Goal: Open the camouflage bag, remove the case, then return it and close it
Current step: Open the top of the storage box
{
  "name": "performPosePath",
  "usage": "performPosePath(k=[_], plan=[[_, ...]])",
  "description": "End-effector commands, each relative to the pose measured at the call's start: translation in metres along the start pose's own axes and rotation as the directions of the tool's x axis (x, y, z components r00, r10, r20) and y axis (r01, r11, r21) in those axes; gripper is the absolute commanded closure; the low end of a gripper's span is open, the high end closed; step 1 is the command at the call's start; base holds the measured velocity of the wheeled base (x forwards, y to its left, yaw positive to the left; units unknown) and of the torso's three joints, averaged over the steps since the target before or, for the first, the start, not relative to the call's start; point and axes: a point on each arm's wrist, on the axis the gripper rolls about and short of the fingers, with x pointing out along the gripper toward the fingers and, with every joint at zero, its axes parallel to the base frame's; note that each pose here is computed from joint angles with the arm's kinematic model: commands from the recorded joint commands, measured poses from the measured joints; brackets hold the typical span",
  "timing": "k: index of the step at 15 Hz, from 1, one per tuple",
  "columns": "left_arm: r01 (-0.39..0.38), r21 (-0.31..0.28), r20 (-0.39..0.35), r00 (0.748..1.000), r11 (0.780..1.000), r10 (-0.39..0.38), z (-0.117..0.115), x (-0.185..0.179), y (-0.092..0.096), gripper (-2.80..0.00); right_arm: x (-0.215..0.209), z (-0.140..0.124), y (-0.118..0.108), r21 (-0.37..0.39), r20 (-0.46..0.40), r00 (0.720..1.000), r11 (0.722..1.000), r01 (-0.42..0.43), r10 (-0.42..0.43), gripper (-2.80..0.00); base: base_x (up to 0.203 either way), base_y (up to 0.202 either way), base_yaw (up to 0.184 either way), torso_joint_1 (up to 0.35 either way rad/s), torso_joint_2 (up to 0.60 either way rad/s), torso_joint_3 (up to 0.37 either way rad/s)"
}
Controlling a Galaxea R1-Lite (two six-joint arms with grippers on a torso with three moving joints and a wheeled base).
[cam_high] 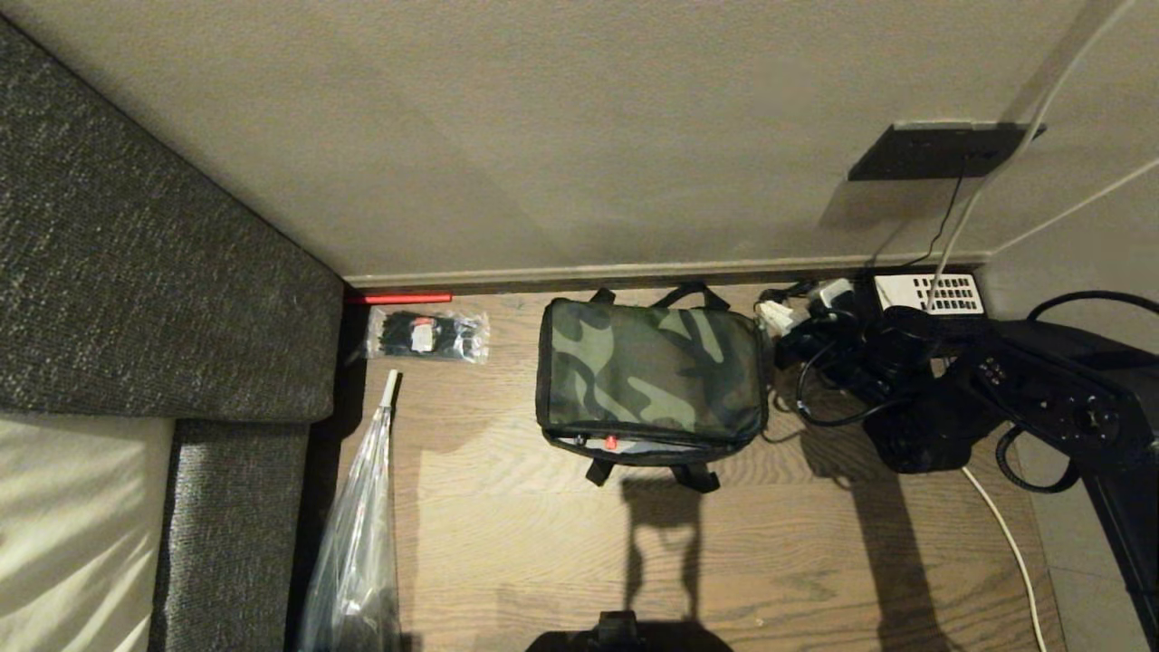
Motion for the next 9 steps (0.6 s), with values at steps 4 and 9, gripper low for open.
performPosePath(k=[4, 9], plan=[[-0.001, 0.0, -0.001, 1.0, 1.0, 0.001, -0.001, 0.0, 0.0, 0.0, 0.0, -0.007, 0.003, -0.04, 0.002, 1.0, 0.999, -0.006, 0.006, -2.8, 0.0, 0.0, 0.0, 0.0, 0.0, 0.0], [-0.001, 0.0, -0.001, 1.0, 1.0, 0.001, -0.001, 0.0, 0.0, 0.0, -0.018, -0.017, 0.011, 0.0, -0.08, 0.996, 1.0, -0.028, 0.028, -2.8, 0.0, 0.0, 0.0, 0.0, 0.0, 0.0]])
